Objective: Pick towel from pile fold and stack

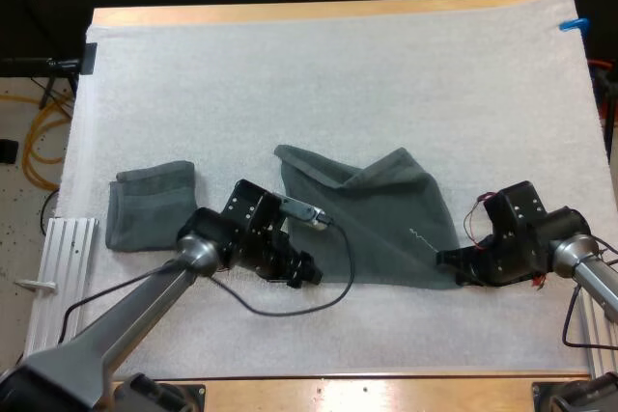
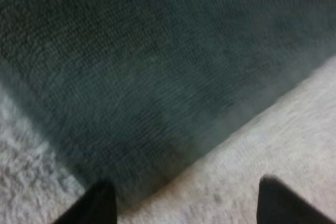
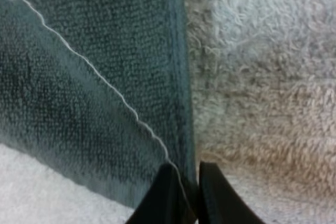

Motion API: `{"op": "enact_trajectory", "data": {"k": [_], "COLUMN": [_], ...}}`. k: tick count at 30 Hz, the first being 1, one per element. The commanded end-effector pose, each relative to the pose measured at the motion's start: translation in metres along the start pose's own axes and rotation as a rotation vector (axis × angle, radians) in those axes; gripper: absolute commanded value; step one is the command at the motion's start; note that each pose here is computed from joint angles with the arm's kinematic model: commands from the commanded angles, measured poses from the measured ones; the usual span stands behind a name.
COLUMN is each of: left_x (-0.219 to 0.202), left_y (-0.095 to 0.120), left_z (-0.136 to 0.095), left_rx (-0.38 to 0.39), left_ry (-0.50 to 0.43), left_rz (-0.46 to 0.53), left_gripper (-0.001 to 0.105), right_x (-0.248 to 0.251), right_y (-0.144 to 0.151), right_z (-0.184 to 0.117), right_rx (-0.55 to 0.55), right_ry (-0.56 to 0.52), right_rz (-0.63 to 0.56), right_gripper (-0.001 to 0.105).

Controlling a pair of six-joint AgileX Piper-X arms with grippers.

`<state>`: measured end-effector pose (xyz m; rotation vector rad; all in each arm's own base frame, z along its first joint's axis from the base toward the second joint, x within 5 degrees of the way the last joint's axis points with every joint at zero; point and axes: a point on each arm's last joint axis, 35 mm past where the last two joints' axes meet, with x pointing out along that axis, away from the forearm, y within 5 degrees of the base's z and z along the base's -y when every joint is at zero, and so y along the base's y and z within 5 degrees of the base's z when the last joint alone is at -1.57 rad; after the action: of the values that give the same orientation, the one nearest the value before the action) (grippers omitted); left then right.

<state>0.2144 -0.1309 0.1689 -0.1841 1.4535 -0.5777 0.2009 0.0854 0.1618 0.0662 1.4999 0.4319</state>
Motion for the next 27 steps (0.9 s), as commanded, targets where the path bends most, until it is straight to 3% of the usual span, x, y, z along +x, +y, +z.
{"op": "enact_trajectory", "data": {"k": [1, 5, 13, 18, 27], "left_x": [0.004, 0.022, 0.037, 0.039, 0.024], "left_y": [0.0, 0.01, 0.017, 0.017, 0.009], "left_z": [0.003, 0.005, 0.005, 0.008, 0.013], "left_rx": [-0.023, -0.061, -0.082, -0.07, -0.001], "left_ry": [-0.011, 0.026, 0.077, 0.059, 0.002], "left_rz": [0.009, 0.066, 0.083, 0.077, 0.058], "left_gripper": [0.056, 0.054, 0.042, 0.001, 0.0], "right_x": [-0.001, -0.001, -0.001, -0.001, -0.004], "right_y": [0.001, 0.002, 0.003, 0.003, 0.005], "right_z": [0.0, 0.001, 0.003, 0.003, 0.006], "right_rx": [0.0, -0.003, -0.011, -0.012, -0.033], "right_ry": [-0.001, -0.006, -0.025, -0.029, -0.061], "right_rz": [0.021, 0.054, 0.07, 0.071, 0.103], "right_gripper": [0.0, 0.0, 0.0, 0.0, 0.0]}}
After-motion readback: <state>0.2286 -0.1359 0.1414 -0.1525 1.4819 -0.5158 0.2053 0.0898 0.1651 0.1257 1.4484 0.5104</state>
